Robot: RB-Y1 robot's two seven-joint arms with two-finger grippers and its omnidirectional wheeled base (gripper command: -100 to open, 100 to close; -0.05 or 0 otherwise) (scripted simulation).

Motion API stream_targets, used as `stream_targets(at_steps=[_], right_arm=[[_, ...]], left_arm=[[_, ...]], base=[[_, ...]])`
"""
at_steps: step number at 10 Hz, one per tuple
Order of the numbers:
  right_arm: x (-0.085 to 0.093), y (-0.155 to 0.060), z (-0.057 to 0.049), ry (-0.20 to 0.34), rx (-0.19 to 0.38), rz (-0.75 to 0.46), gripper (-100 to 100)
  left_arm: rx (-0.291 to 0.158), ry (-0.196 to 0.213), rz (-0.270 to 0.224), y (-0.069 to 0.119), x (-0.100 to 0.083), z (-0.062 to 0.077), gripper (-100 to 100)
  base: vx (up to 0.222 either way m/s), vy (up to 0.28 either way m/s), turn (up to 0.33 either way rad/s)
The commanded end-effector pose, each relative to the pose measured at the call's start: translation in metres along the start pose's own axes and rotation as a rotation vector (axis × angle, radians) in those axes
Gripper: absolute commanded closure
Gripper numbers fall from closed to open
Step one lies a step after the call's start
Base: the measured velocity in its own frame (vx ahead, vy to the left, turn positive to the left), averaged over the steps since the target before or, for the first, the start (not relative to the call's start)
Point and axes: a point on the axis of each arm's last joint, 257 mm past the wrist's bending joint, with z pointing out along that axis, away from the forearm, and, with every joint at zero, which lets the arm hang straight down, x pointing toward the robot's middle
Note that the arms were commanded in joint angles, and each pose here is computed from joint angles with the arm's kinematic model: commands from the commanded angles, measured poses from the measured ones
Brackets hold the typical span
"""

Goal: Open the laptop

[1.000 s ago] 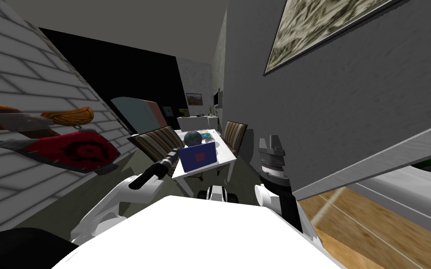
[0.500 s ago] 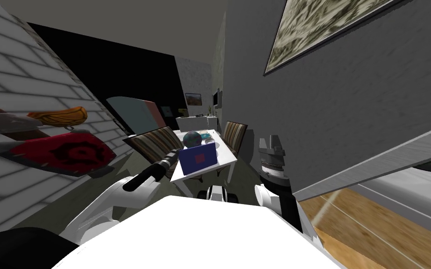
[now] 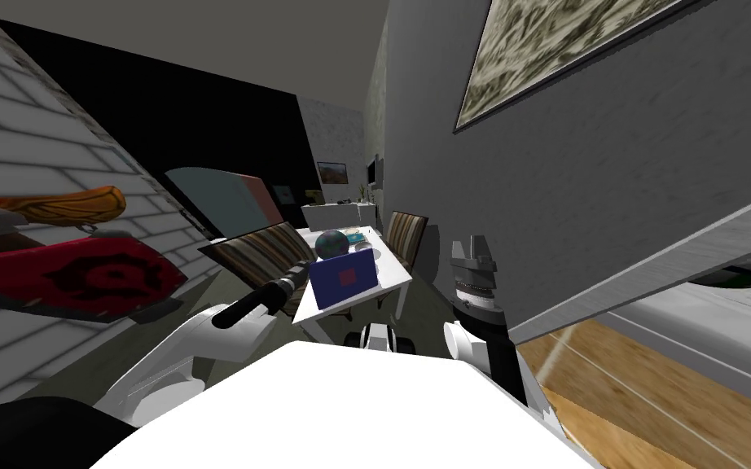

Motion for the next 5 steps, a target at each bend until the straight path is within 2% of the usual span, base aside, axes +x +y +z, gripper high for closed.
stream_targets(at_steps=[1,2,3,4,5], right_arm=[[0.0,0.0,0.0,0.0,0.0,0.0,0],[0.0,0.0,0.0,0.0,0.0,0.0,0],[0.0,0.0,0.0,0.0,0.0,0.0,0],[0.0,0.0,0.0,0.0,0.0,0.0,0],[0.0,0.0,0.0,0.0,0.0,0.0,0]], left_arm=[[-0.074,-0.018,-0.031,0.019,-0.016,0.014,100],[-0.093,-0.022,-0.033,0.027,-0.018,0.017,100],[-0.096,-0.023,-0.033,0.029,-0.018,0.017,100],[-0.127,-0.037,-0.054,0.032,-0.03,0.024,100],[-0.149,-0.043,-0.057,0.042,-0.033,0.028,100]], base=[[-0.103,0.039,-0.31],[-0.081,0.026,-0.211],[-0.029,0.009,0.006],[-0.061,0.017,-0.297],[-0.069,0.03,-0.186]])
